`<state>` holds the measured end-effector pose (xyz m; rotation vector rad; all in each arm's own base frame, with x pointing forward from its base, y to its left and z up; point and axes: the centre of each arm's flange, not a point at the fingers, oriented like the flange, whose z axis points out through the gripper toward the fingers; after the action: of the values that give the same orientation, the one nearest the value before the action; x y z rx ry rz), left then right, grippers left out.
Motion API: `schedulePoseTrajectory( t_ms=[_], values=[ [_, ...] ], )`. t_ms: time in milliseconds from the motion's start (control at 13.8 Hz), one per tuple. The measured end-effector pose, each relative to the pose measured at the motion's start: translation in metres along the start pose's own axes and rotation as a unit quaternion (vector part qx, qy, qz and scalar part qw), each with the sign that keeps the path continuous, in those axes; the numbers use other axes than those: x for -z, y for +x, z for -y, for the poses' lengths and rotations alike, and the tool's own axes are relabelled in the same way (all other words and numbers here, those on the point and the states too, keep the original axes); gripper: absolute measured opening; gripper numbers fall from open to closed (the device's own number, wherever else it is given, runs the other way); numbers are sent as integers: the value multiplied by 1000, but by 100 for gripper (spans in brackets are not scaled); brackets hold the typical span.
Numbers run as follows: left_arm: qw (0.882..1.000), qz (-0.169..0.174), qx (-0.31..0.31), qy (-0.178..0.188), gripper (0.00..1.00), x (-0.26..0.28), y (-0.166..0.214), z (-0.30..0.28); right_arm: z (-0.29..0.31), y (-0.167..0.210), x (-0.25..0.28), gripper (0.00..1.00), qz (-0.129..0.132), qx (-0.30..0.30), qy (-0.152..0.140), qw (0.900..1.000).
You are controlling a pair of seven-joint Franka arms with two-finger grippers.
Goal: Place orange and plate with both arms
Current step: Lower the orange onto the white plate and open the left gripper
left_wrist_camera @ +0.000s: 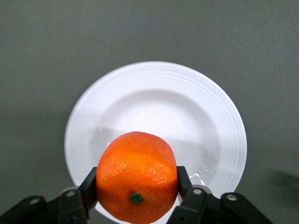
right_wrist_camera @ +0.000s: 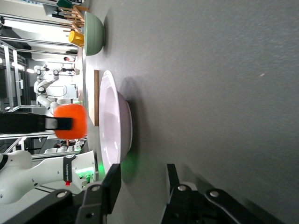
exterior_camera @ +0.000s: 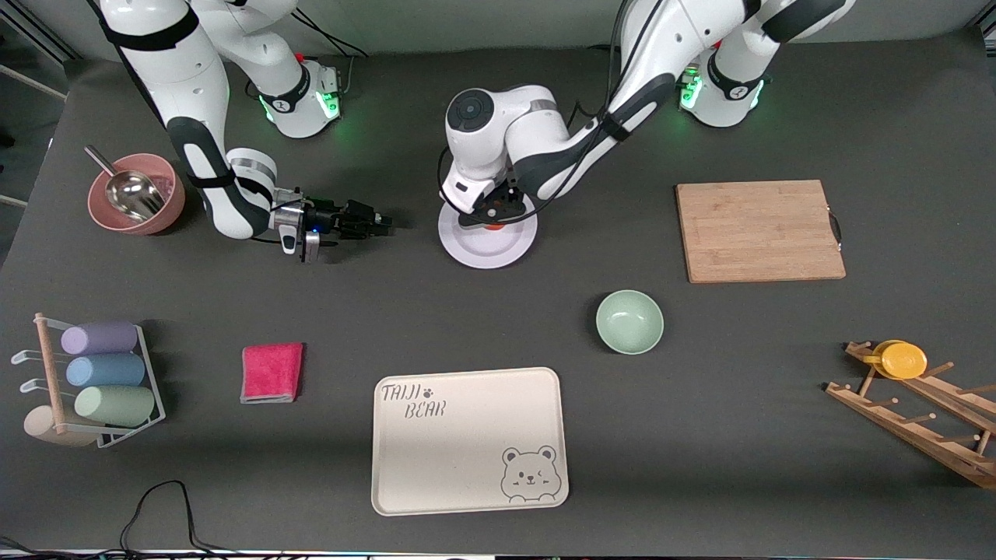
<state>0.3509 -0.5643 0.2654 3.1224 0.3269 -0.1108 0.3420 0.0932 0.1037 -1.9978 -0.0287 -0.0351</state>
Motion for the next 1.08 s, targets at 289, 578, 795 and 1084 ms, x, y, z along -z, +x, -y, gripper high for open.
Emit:
schedulePoseTrajectory(
  t_ms=[289, 578, 795, 1084],
  values=[
    [1000, 4, 4, -7, 69, -30, 1, -4, -6, -1, -5, 47, 4, 4, 11, 1000],
    [1000, 12, 20, -18, 69, -48, 7, -5, -6, 1, -5, 47, 4, 5, 11, 1000],
    [999, 14, 32, -14, 69, -57, 3, -6, -6, 1, -5, 47, 4, 5, 11, 1000],
    [1000, -3, 29, -12, 85, -59, 5, -6, -6, 1, -5, 47, 4, 5, 11, 1000]
  ],
)
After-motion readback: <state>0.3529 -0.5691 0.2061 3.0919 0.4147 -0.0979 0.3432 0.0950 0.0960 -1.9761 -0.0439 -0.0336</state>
